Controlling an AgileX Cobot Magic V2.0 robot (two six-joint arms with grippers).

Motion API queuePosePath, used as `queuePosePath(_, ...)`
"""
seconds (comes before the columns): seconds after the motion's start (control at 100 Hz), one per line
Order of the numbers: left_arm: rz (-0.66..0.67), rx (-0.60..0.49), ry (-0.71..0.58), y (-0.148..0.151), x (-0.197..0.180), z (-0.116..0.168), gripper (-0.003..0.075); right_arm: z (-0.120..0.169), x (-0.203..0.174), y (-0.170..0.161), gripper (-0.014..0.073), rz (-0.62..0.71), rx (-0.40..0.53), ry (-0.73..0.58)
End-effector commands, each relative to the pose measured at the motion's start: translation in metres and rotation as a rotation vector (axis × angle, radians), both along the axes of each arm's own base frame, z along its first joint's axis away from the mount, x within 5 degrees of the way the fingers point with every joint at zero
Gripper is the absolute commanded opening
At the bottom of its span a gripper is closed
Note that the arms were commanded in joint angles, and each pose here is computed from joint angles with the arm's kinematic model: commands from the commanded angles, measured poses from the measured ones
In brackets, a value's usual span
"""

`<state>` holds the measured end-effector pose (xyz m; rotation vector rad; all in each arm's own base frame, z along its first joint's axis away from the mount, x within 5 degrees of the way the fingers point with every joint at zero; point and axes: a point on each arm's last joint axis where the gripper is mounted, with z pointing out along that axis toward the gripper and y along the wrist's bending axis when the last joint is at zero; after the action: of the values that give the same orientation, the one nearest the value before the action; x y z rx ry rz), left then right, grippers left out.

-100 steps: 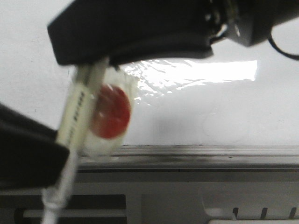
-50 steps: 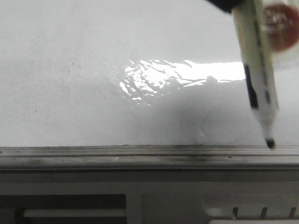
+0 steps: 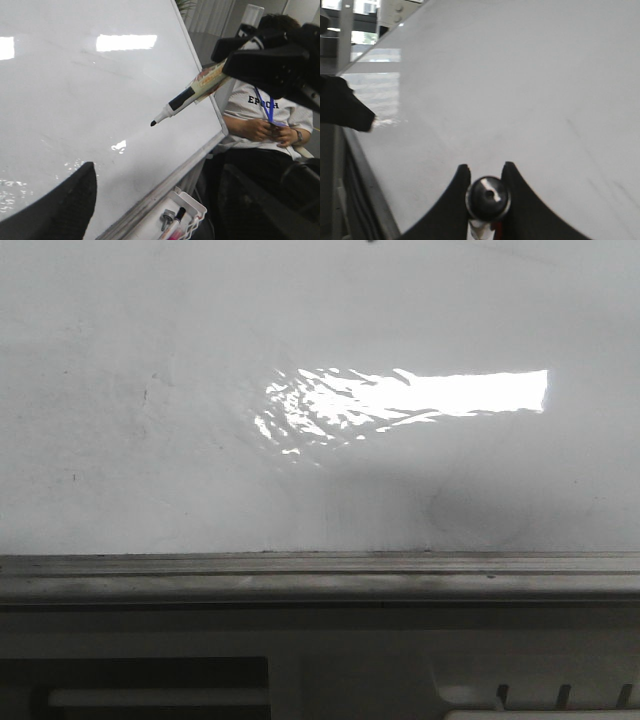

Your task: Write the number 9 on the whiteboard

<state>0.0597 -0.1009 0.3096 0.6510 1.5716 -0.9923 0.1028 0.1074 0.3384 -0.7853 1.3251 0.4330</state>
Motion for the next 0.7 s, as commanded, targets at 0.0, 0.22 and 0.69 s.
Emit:
queuePosePath(0.0, 0.079, -0.063, -0.003, 0.004, 0.006, 0.013, 0.0473, 0.006, 0.009, -0.009, -0.0041, -0.089, 0.097, -0.090)
queuePosePath(0.22, 0.137, -0.071, -0.009, 0.007, 0.010, 0.012, 0.0473, 0.001, 0.033, -0.015, -0.0041, -0.210, 0.118, -0.096)
queuePosePath(0.69, 0.137, -0.029, 0.046, 0.006, 0.010, -0.009, 0.0473, -0.017, 0.060, -0.004, -0.0041, -0.256, 0.103, -0.042)
